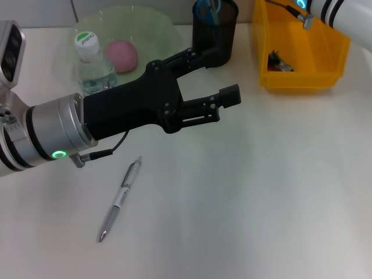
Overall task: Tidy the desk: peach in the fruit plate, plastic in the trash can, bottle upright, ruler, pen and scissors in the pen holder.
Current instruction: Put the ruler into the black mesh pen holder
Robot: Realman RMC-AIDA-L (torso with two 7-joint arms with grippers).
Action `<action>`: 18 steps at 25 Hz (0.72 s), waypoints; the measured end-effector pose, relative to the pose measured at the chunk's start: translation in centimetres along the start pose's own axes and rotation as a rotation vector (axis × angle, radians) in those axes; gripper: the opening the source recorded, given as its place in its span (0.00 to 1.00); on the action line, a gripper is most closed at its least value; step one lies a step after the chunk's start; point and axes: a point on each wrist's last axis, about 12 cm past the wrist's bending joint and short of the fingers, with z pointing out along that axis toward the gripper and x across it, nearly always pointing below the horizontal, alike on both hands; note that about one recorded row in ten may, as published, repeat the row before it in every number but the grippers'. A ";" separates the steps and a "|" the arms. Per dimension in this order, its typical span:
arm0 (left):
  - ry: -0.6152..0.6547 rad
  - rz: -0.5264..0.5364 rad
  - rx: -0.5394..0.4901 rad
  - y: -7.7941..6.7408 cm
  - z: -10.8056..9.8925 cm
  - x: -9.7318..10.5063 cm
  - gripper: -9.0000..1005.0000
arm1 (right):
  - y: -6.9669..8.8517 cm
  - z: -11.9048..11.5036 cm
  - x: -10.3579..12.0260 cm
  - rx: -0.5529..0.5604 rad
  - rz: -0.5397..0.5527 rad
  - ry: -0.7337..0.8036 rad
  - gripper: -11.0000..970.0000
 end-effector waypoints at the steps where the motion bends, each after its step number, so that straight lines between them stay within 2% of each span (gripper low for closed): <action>1: 0.000 0.000 0.000 0.0 0.0 0.0 0.83 | -0.1 -0.1 0.1 0.003 0.003 0.000 0.49; 8: 0.001 -0.001 -0.002 0.0 -0.1 0.0 0.83 | -0.3 -0.4 0.2 0.011 0.011 -0.007 0.50; 12: 0.001 0.000 -0.001 -0.1 -0.2 0.0 0.83 | -0.9 -1.4 0.3 0.020 0.042 -0.028 0.50; 14: -0.002 0.002 0.004 -0.1 -0.2 -0.2 0.83 | -1.6 -3.3 0.6 -0.011 0.126 -0.067 0.50; 15: -0.002 0.002 0.004 -0.1 -0.2 -0.2 0.83 | -1.6 -3.3 0.6 -0.011 0.126 -0.067 0.50; 16: -0.002 0.002 0.004 -0.1 -0.2 -0.2 0.83 | -1.8 -5.4 0.6 -0.081 0.167 -0.108 0.50; 17: -0.004 0.003 -0.005 -0.1 -0.4 -0.4 0.83 | -1.8 -5.4 0.6 -0.081 0.167 -0.108 0.50; 18: -0.006 0.004 -0.013 0.0 -0.5 -0.4 0.83 | -1.8 -6.5 0.7 -0.113 0.180 -0.124 0.50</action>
